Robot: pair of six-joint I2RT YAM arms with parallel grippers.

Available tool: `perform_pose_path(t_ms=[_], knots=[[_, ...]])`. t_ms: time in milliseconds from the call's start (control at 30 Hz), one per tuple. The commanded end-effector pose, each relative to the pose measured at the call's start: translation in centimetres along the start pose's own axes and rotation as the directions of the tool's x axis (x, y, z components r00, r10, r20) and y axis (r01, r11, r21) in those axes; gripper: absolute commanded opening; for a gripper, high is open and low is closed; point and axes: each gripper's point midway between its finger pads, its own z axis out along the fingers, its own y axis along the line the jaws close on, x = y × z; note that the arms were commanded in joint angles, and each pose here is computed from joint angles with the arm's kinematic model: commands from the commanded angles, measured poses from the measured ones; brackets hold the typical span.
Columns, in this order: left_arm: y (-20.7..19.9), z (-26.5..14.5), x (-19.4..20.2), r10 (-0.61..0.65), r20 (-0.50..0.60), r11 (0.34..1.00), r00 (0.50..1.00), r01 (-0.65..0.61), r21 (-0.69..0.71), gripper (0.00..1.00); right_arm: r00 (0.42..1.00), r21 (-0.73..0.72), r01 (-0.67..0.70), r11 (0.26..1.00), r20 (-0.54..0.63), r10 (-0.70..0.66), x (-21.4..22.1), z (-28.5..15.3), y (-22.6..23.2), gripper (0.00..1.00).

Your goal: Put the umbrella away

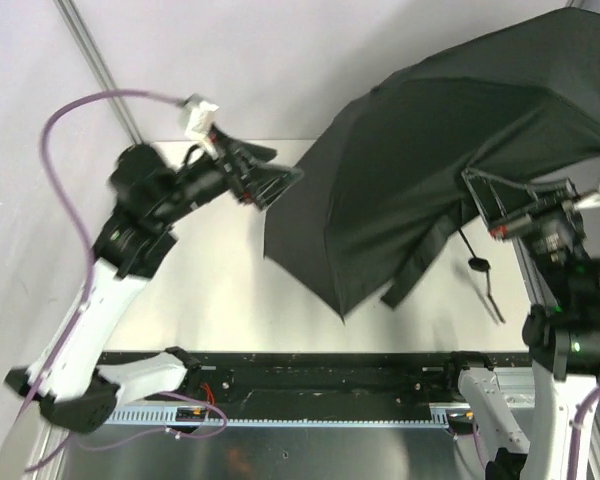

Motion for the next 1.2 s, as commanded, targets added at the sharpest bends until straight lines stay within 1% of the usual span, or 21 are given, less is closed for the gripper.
perform_pose_path(t_ms=[0, 67, 200, 300, 400, 467, 567, 667, 733, 800, 867, 900, 933, 967, 1067, 1167], knots=[[-4.6, -6.9, -2.2, 0.110, 0.115, 0.991, 0.987, -0.118, 0.064, 0.99, 0.983, 0.086, -0.180, 0.980, -0.006, 0.181, 0.5, 4.2, -5.1, 0.00], [-4.3, -8.1, -0.9, 0.099, 0.087, 0.994, 0.991, -0.103, 0.040, 0.99, 0.971, 0.123, -0.236, 0.964, 0.005, 0.238, 1.8, 5.9, -6.4, 0.00], [-3.1, -9.2, 1.5, 0.059, 0.034, 0.998, 0.998, -0.059, -0.020, 0.99, 0.961, 0.196, -0.276, 0.941, 0.020, 0.277, 6.1, 9.2, -6.3, 0.00], [-0.9, -9.3, 3.3, 0.026, 0.003, 0.993, 1.000, -0.025, -0.117, 0.99, 0.954, 0.268, -0.299, 0.916, 0.057, 0.295, 8.7, 10.6, -5.9, 0.00], [1.7, -9.6, 5.4, 0.019, -0.028, 0.975, 0.999, -0.024, -0.221, 0.99, 0.941, 0.276, -0.338, 0.900, 0.083, 0.328, 10.6, 11.8, -4.4, 0.00], [3.7, -10.3, 6.4, 0.022, -0.037, 0.949, 0.999, -0.032, -0.314, 0.99, 0.939, 0.259, -0.344, 0.902, 0.074, 0.337, 11.9, 12.6, -3.2, 0.00], [6.3, -11.0, 8.5, 0.016, -0.062, 0.909, 0.998, -0.040, -0.414, 0.99, 0.942, 0.238, -0.335, 0.912, 0.055, 0.332, 13.5, 13.2, -1.6, 0.00], [9.3, -12.1, 10.0, -0.003, -0.072, 0.836, 0.997, -0.038, -0.548, 0.99, 0.947, 0.197, -0.321, 0.926, 0.031, 0.321, 14.0, 13.4, -0.3, 0.00], [10.5, -12.6, 10.3, -0.015, -0.056, 0.795, 0.998, -0.022, -0.606, 0.99, 0.949, 0.169, -0.312, 0.935, 0.014, 0.314, 14.0, 13.4, 0.4, 0.01], [11.2, -12.9, 10.0, -0.018, -0.037, 0.766, 0.999, -0.010, -0.642, 0.94, 0.951, 0.145, -0.305, 0.941, -0.006, 0.309, 14.0, 13.3, 1.0, 0.03], [11.7, -13.0, 9.5, -0.016, -0.021, 0.743, 1.000, -0.002, -0.669, 0.84, 0.953, 0.138, -0.296, 0.945, -0.019, 0.301, 14.0, 13.0, 1.1, 0.04], [11.8, -13.2, 9.3, -0.016, -0.007, 0.734, 1.000, 0.007, -0.679, 0.81, 0.955, 0.144, -0.289, 0.947, -0.023, 0.295, 14.0, 12.9, 1.0, 0.04], [11.8, -13.4, 9.3, -0.018, 0.005, 0.731, 1.000, 0.017, -0.683, 0.81, 0.958, 0.155, -0.281, 0.947, -0.022, 0.288, 14.0, 12.8, 0.8, 0.04], [11.7, -13.5, 9.2, -0.017, 0.014, 0.733, 1.000, 0.022, -0.680, 0.84, 0.959, 0.170, -0.275, 0.946, -0.021, 0.282, 14.1, 12.7, 0.5, 0.04], [11.1, -14.3, 9.4, -0.009, 0.025, 0.749, 1.000, 0.024, -0.662, 0.95, 0.963, 0.204, -0.261, 0.943, -0.010, 0.269, 14.6, 12.9, -0.3, 0.04], [10.0, -15.2, 10.4, -0.028, 0.032, 0.783, 0.999, 0.042, -0.621, 0.99, 0.966, 0.200, -0.253, 0.947, 0.007, 0.257, 14.6, 13.5, -0.3, 0.04]])
